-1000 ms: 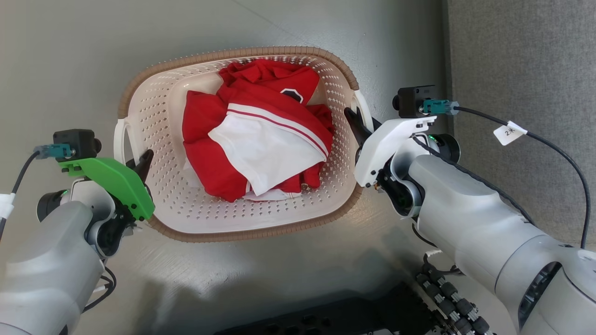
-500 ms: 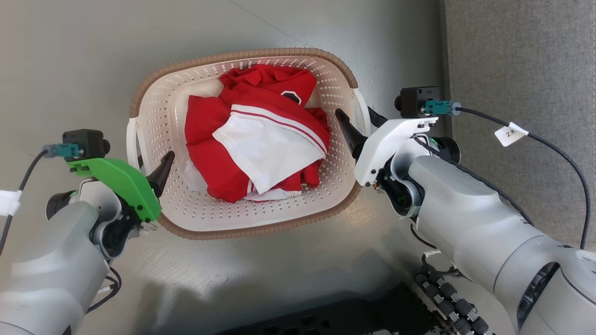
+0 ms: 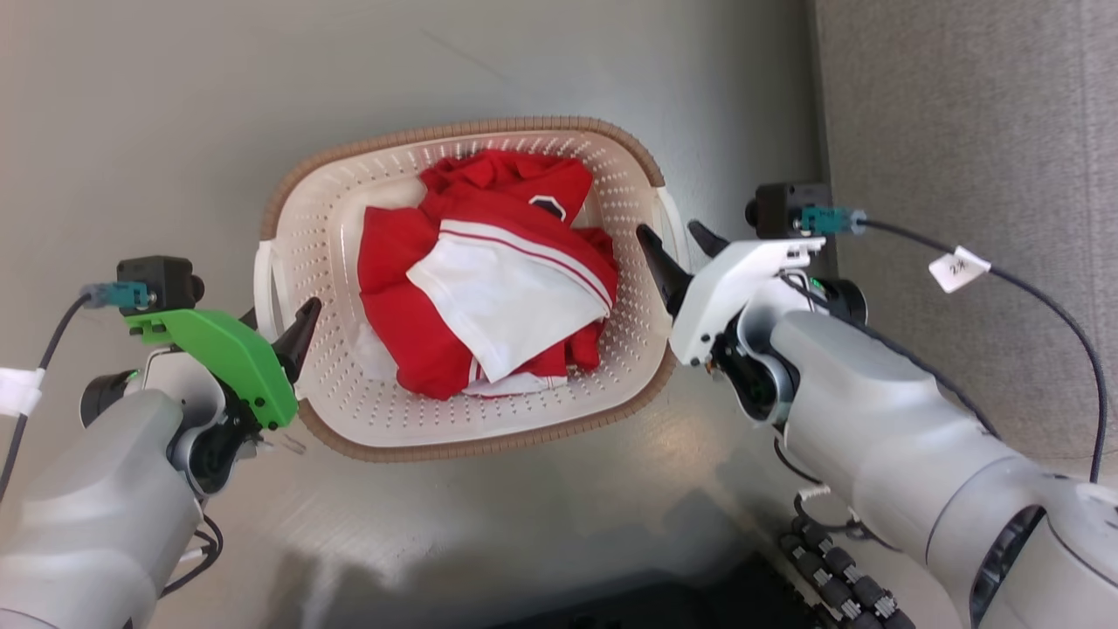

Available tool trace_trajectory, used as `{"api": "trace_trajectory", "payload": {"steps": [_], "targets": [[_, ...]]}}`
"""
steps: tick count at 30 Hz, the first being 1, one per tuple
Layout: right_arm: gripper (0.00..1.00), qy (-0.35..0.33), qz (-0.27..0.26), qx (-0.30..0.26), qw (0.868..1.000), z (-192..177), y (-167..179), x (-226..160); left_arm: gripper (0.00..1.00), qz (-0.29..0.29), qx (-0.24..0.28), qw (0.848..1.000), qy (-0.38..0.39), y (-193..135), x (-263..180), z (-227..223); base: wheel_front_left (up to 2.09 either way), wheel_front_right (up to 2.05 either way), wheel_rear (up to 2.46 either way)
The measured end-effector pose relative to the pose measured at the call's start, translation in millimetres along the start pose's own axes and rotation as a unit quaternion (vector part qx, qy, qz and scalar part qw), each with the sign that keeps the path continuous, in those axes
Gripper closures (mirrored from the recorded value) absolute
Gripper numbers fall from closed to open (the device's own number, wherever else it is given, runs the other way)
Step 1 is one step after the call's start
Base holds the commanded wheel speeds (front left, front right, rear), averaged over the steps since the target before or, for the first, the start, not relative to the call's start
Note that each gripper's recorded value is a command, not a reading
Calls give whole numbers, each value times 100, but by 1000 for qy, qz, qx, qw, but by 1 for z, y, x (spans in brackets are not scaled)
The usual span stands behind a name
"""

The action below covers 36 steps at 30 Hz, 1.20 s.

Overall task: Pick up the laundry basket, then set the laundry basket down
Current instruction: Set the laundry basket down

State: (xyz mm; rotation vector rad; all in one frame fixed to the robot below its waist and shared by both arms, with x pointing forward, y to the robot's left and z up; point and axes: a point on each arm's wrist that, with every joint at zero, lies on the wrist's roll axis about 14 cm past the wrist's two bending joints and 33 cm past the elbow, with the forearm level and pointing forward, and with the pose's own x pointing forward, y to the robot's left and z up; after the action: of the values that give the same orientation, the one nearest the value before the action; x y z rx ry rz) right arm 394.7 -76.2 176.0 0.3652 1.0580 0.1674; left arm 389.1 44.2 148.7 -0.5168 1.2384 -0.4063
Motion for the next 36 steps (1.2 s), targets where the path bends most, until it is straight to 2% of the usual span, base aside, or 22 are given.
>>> {"api": "trace_trajectory", "payload": {"steps": [6,11,20,26,32,36], "targets": [[0,-8,1,4,1000,0,3,-16,0,3,-1,1000,-20,-8,-13,4,0,0,0],[0,-46,14,10,999,24,15,-32,0,-5,4,999,-43,-24,-29,7,0,0,0],[0,-120,30,-11,992,72,29,-59,0,-40,23,992,-114,-60,-55,30,0,0,0],[0,-178,30,-30,983,106,35,-86,0,-54,31,985,-159,-79,-78,41,0,0,0],[0,-219,26,-44,974,120,33,-114,0,-74,44,973,-213,-102,-105,64,0,0,0],[0,-255,35,-54,965,135,44,-134,0,-80,53,968,-230,-110,-123,64,0,0,0]]}}
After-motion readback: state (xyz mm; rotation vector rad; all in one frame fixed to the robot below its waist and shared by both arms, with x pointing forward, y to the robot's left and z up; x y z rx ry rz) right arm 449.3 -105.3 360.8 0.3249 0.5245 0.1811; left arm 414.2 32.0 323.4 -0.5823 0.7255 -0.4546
